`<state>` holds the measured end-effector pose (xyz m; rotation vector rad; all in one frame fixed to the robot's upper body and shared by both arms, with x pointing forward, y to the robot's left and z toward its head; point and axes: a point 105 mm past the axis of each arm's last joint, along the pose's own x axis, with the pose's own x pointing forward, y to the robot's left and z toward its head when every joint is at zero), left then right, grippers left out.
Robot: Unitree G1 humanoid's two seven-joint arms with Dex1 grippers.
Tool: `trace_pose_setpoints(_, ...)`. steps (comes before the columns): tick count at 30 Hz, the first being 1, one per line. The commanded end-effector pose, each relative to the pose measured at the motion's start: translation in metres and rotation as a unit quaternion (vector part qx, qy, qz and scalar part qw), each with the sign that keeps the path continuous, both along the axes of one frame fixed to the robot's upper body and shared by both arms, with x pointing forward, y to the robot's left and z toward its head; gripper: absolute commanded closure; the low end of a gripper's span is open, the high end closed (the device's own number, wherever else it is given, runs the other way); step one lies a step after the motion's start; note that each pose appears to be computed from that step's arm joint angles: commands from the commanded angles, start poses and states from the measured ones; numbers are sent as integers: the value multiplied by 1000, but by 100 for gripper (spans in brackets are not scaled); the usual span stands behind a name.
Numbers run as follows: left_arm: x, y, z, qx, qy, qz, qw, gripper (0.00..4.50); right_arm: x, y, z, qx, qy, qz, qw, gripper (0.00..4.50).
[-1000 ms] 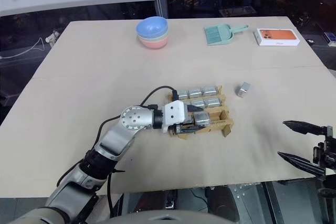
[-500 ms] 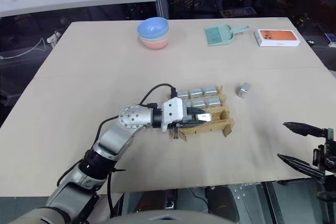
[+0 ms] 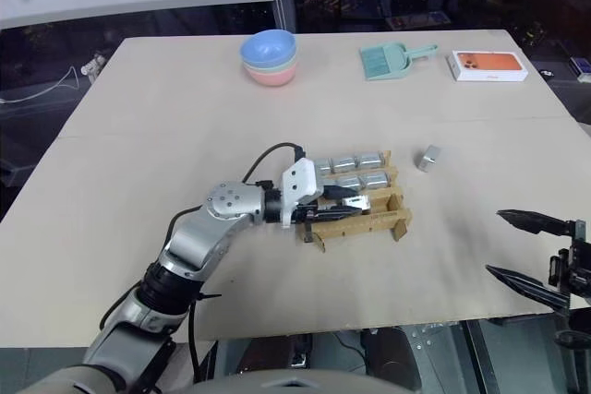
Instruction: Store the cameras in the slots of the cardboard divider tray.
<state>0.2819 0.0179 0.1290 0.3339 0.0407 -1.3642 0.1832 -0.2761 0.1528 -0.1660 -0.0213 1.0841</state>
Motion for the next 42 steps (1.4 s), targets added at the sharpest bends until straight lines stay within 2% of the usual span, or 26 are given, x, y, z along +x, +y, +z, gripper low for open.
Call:
trace_pose_setpoints(1,-1,4,3,-12,25,9,1000,374,0,2,7,-5,-18,9,1000,0)
trace_pose_setpoints(6,-2,2,0,-18,56,11,998,374,1,3,6,-3,-21,9,1000,0)
trace_pose_setpoints(10,1,2,-12,8,57,15,998,374,2,4,5,-2,-21,11,1000,0)
trace_pose_setpoints(16,5,4,-8,-4,58,20,998,374,1,5,4,-1,-21,11,1000,0)
trace_pose_setpoints(17,4,4,-5,-8,58,19,998,295,1,5,4,-1,-20,11,1000,0)
trace_pose_setpoints(19,3,4,1,-18,49,15,999,246,2,5,4,-1,-20,11,1000,0)
trace_pose_setpoints(24,1,7,30,-66,16,6,998,3,6,5,1,-4,-1,5,1000,0)
trace_pose_setpoints(28,-6,23,53,-62,-41,-7,997,3,21,6,1,-9,19,-6,1000,0)
trace_pose_setpoints(32,-3,53,62,7,-122,12,992,3,50,9,1,-6,29,-46,999,0)
trace_pose_setpoints(35,2,83,76,39,-156,41,986,3,75,17,-2,-12,44,-78,996,0)
trace_pose_setpoints(38,3,106,88,66,-173,64,981,3,100,28,-5,-9,49,-103,993,0)
trace_pose_setpoints(42,-22,124,103,75,-134,39,987,3,135,47,-10,39,54,-205,976,0)
